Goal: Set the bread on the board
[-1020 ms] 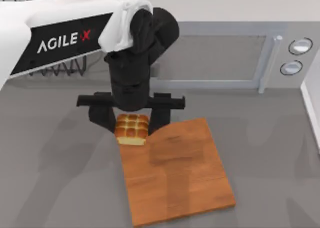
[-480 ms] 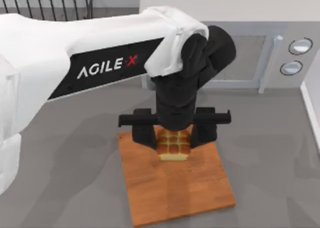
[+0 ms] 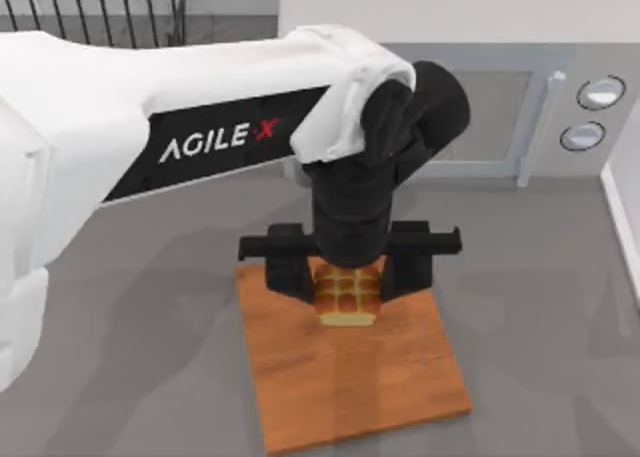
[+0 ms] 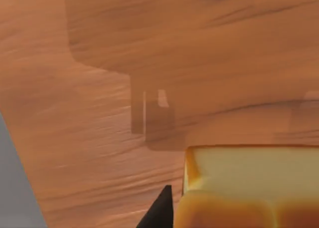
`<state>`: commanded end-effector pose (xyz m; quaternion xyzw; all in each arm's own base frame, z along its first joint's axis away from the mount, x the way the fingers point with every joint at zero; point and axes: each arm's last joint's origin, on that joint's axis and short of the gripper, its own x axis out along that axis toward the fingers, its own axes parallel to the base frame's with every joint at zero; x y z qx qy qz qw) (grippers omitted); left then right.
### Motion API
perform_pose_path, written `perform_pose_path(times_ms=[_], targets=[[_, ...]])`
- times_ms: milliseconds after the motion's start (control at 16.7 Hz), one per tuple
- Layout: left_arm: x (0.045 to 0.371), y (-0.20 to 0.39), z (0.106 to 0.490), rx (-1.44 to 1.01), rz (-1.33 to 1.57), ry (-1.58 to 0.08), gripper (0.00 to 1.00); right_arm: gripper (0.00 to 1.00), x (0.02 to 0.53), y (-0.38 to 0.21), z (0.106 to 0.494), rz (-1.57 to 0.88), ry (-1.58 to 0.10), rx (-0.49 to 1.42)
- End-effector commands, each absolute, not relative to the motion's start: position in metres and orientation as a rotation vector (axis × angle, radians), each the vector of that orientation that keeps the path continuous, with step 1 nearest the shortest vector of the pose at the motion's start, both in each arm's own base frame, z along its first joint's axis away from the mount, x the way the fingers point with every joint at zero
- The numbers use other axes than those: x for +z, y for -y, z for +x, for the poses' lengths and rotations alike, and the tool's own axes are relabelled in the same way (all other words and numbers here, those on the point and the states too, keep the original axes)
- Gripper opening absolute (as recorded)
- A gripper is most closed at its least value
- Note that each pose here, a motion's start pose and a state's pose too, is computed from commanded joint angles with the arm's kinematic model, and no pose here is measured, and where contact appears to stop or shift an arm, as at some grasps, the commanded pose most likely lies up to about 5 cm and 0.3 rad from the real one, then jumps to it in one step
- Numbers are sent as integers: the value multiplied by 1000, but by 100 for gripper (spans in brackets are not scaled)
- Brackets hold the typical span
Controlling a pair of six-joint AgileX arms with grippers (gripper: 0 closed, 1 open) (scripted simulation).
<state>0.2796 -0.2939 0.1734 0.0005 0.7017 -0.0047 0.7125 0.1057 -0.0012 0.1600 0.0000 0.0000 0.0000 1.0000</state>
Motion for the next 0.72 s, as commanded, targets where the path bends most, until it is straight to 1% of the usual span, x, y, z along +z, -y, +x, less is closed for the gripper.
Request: perform_pose_path(times_ms=[720], targets=[[142,295,279,-14,-3,-1550,0,100,160,1,106,0,0,0]])
